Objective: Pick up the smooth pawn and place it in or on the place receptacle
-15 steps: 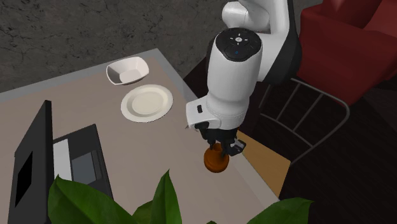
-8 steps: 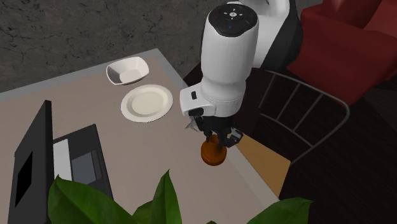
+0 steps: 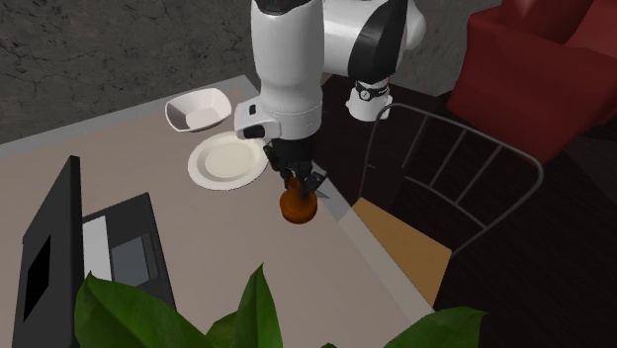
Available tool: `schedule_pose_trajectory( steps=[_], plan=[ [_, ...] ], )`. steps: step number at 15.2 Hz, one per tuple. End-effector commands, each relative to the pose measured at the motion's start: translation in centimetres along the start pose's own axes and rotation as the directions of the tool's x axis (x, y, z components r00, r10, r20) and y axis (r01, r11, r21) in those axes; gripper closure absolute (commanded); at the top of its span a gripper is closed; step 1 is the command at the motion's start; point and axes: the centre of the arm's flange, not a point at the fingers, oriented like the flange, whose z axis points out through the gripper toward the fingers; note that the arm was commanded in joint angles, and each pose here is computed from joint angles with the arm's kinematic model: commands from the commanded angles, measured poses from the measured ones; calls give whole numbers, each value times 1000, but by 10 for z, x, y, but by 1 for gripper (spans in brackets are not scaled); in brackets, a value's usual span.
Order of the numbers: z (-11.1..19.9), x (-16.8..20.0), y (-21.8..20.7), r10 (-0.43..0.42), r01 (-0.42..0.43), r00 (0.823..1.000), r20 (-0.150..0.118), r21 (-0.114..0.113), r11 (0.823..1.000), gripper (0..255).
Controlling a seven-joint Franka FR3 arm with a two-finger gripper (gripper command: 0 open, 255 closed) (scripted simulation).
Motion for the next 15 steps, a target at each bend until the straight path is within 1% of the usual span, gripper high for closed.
schedule_pose_trajectory(
  steps=[1, 15],
  plan=[
    [-4, -8, 26, -1, 1, 1000, 0, 1, 1000, 255],
    [-22, -39, 207, -1, 1, 1000, 0, 1, 1000, 255]
  ],
)
